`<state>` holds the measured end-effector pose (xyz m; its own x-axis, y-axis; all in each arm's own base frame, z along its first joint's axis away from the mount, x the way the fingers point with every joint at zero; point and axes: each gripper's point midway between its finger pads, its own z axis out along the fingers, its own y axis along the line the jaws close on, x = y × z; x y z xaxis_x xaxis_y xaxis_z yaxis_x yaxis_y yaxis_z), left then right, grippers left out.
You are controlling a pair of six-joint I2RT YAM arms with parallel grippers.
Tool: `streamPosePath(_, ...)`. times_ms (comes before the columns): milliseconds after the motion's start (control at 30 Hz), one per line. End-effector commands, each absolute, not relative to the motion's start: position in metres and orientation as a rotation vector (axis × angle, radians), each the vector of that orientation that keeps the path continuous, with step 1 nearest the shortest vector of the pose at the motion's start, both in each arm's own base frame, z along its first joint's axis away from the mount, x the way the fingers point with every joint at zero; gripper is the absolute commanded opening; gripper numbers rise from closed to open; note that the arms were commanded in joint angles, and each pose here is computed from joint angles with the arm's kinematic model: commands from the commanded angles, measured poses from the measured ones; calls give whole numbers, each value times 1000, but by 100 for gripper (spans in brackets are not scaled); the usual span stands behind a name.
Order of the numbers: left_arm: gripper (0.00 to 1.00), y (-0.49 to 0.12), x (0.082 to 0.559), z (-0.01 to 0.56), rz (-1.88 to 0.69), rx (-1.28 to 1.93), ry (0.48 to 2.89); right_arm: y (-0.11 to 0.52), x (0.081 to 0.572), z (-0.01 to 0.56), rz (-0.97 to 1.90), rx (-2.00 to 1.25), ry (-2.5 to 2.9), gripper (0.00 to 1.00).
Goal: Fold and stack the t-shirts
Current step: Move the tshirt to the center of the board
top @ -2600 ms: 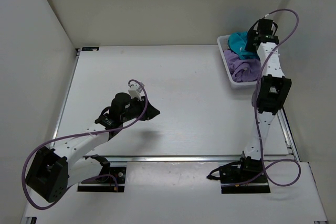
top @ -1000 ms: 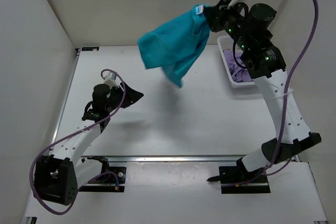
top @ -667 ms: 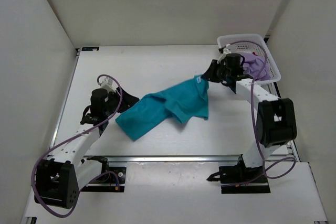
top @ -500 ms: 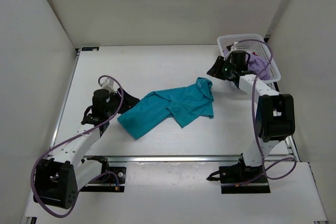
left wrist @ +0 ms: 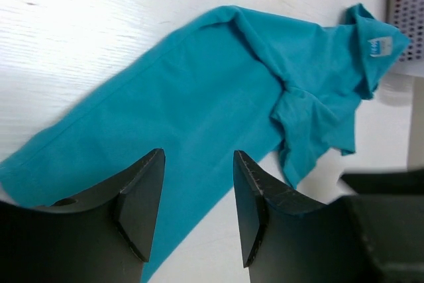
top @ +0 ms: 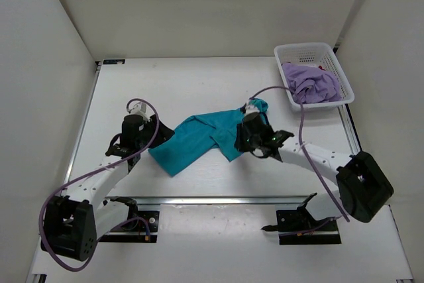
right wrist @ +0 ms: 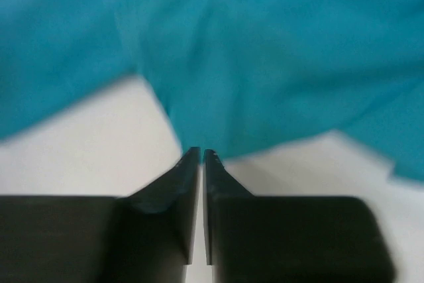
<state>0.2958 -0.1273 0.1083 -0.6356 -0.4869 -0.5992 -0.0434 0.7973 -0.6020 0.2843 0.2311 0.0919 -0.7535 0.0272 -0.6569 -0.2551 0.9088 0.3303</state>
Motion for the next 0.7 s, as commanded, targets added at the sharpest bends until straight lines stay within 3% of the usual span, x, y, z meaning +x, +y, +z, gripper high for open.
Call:
streamPosePath(0, 57, -105, 296, 99, -583, -442, 2187, 229, 258, 94, 408, -193, 2337, 19)
streamPosePath(67, 56, -93, 295, 94, -533, -478, 2194, 240, 240, 83, 395, -298, 2368, 33)
streamPosePath(100, 56, -87, 295, 92, -528, -509, 2191, 242, 239, 80, 380, -314, 2382, 35)
streamPosePath(433, 67, -43, 284, 61, -363, -657, 2238, 251, 246, 49, 240, -448, 2384, 41)
streamPosePath(667, 63, -39, 283, 42, -304, -698, 2281, 253, 255, 40, 187, -475, 2364, 41)
